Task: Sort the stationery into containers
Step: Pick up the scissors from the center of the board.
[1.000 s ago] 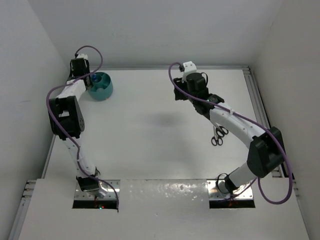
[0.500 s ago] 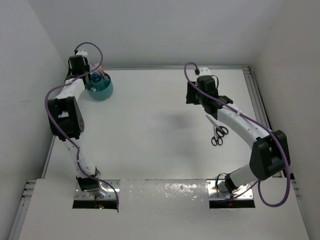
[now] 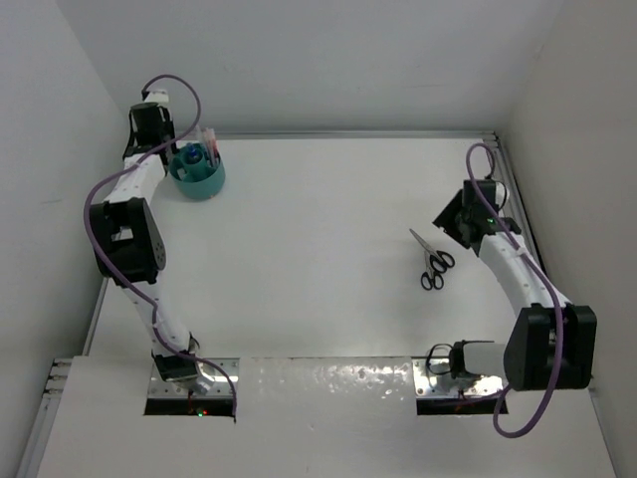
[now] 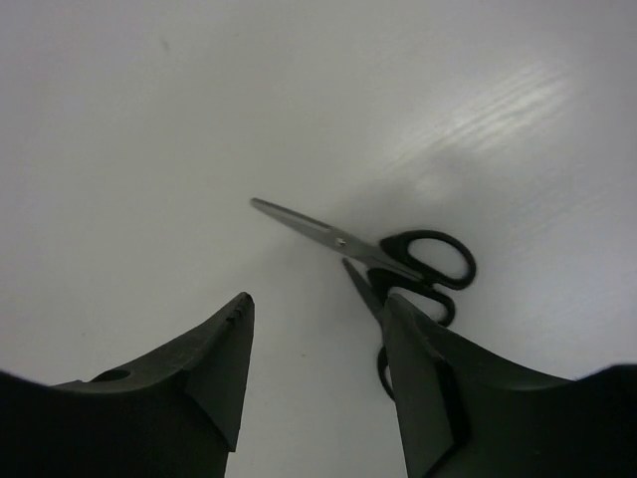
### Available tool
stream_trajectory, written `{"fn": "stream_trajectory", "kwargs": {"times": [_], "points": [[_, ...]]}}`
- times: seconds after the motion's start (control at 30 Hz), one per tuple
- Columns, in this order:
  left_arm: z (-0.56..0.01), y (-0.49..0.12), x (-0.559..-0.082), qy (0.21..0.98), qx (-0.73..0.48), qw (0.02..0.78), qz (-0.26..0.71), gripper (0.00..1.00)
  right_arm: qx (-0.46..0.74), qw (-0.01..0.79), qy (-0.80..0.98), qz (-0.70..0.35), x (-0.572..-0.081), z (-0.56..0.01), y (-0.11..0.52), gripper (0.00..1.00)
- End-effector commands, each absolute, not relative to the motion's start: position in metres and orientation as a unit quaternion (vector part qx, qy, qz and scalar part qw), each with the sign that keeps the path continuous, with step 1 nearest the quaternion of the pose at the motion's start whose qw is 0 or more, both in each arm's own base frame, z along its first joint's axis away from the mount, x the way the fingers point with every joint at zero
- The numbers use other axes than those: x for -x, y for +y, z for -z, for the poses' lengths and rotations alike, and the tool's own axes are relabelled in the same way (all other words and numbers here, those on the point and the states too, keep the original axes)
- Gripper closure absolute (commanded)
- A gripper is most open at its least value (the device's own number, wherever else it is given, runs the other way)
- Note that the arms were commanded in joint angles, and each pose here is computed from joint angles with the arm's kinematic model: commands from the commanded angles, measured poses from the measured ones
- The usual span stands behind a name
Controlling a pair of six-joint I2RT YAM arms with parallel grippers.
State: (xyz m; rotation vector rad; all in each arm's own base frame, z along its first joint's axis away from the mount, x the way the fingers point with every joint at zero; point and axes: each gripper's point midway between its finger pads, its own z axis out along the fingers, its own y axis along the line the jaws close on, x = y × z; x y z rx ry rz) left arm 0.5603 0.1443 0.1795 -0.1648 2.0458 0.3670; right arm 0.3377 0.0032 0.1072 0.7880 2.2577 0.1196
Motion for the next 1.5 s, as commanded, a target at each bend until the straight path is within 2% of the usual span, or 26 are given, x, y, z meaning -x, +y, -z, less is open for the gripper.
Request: {"fn": "stream_trajectory", "kwargs": {"times": [0.0,0.1,0.2,0.33,0.4,0.5,0.53,0.6,0.73,0.83,1.03,1.17,1.47], "points": [[-0.256,0.138,-0.558,0.809,0.078,0.565,-0.145,0.77,-0.355,0.339,0.871,-0.007,-0.312,-0.097,-0.026,0.45],[-0.276,0.129,-0.553,0.804,0.075,0.574,-0.136,0.77,-0.369,0.306,0.877,0.011,-0.297,-0.087,-0.036,0.45],[-0.284,0.113,-0.545,0.808,0.064,0.574,-0.116,0.77,-0.434,0.292,0.852,-0.024,-0.284,-0.072,-0.037,0.47],[-0.283,0.085,-0.538,0.823,0.041,0.561,-0.074,0.77,-0.532,0.347,0.768,-0.082,-0.303,-0.074,-0.040,0.45],[-0.278,0.074,-0.535,0.831,0.039,0.551,-0.057,0.77,-0.496,0.355,0.788,-0.079,-0.315,-0.079,-0.035,0.46],[-0.264,0.073,-0.530,0.841,0.040,0.537,-0.055,0.77,-0.438,0.321,0.839,-0.021,-0.316,-0.082,-0.038,0.45],[-0.261,0.074,-0.529,0.842,0.041,0.534,-0.059,0.77,-0.438,0.278,0.855,-0.004,-0.305,-0.068,-0.038,0.46],[-0.255,0.074,-0.526,0.847,0.042,0.527,-0.060,0.77,-0.448,0.260,0.855,-0.015,-0.297,-0.059,-0.037,0.46],[-0.241,0.064,-0.522,0.859,0.030,0.509,-0.045,0.77,-0.540,0.289,0.789,-0.055,-0.289,-0.041,-0.038,0.47],[-0.232,0.059,-0.520,0.865,0.023,0.499,-0.043,0.77,-0.566,0.308,0.764,-0.031,-0.292,-0.041,-0.052,0.50],[-0.223,0.060,-0.517,0.869,0.027,0.491,-0.047,0.77,-0.553,0.293,0.779,0.024,-0.291,-0.032,-0.067,0.59],[-0.222,0.060,-0.515,0.870,0.029,0.490,-0.048,0.77,-0.533,0.283,0.797,0.018,-0.295,-0.021,-0.064,0.63],[-0.222,0.060,-0.516,0.869,0.034,0.491,-0.047,0.76,-0.527,0.256,0.810,-0.003,-0.290,-0.005,-0.052,0.65]]}}
